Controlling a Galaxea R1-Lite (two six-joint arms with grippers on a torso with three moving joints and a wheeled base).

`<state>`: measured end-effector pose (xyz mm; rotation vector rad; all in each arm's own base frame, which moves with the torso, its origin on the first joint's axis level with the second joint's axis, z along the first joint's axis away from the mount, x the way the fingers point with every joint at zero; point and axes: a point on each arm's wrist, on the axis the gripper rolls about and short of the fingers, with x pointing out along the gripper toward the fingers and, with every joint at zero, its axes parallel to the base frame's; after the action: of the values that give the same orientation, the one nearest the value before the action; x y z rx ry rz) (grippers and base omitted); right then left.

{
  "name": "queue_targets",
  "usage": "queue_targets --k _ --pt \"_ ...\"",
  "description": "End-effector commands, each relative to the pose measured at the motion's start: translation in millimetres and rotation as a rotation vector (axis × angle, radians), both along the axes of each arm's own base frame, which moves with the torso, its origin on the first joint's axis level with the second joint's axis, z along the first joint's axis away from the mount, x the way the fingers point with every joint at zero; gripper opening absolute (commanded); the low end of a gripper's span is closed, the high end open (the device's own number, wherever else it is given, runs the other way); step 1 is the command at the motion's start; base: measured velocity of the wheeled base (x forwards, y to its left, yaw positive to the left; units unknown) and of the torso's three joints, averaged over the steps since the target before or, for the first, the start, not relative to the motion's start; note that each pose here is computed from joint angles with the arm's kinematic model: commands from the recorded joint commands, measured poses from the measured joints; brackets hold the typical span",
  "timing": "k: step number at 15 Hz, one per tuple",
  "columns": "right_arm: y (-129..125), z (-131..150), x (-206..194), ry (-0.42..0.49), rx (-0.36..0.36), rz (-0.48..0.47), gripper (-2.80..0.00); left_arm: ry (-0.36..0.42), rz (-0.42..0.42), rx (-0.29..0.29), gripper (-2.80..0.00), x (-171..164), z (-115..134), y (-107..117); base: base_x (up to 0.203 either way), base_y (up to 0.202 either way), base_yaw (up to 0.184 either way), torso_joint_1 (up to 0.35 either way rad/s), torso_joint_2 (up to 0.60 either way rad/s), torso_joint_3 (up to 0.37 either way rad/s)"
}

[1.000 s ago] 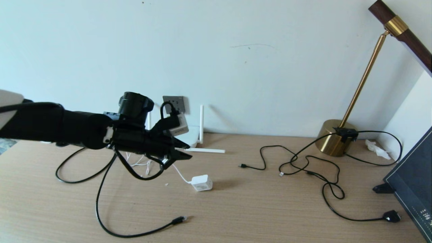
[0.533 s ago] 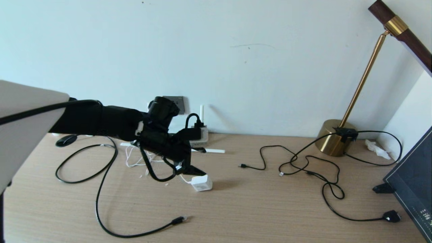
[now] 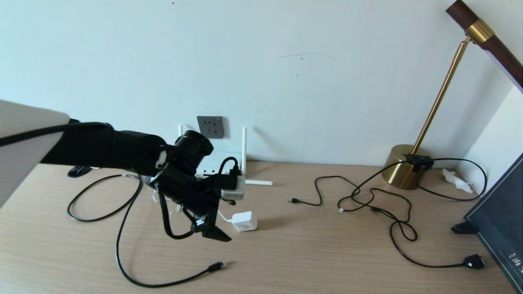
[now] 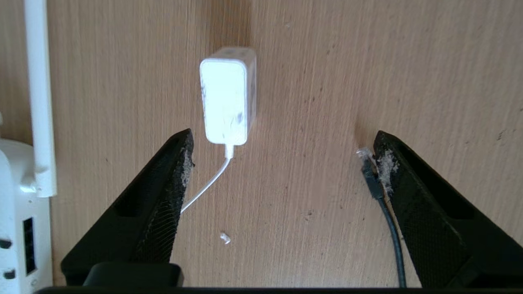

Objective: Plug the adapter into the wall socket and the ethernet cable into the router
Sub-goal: Pick up plug

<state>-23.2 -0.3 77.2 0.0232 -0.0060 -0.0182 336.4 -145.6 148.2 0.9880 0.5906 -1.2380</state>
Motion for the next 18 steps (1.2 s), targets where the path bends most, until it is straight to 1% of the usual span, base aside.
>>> queue_targets --k 1,5,8,11,18 --pt "0 0 0 0.0 0.0 0.0 -2.8 0.009 0.013 0.001 0.0 13 -8 -1 0.0 0.0 0.0 0.0 0.0 0.0" --pt "0 0 0 0.0 0.0 0.0 -2.8 0.011 0.048 -0.017 0.0 39 -16 -11 0.0 0.0 0.0 0.0 0.0 0.0" --pt "0 0 0 0.0 0.0 0.0 -2.8 0.016 0.047 -0.02 0.0 54 -26 -21 0.0 0.0 0.0 0.0 0.0 0.0" --pt "0 0 0 0.0 0.0 0.0 -2.8 0.053 0.026 0.009 0.0 52 -37 -21 0.0 0.0 0.0 0.0 0.0 0.0" --pt "0 0 0 0.0 0.001 0.0 -2.8 0.063 -0.031 0.038 0.0 43 -45 -47 0.0 0.0 0.0 0.0 0.0 0.0"
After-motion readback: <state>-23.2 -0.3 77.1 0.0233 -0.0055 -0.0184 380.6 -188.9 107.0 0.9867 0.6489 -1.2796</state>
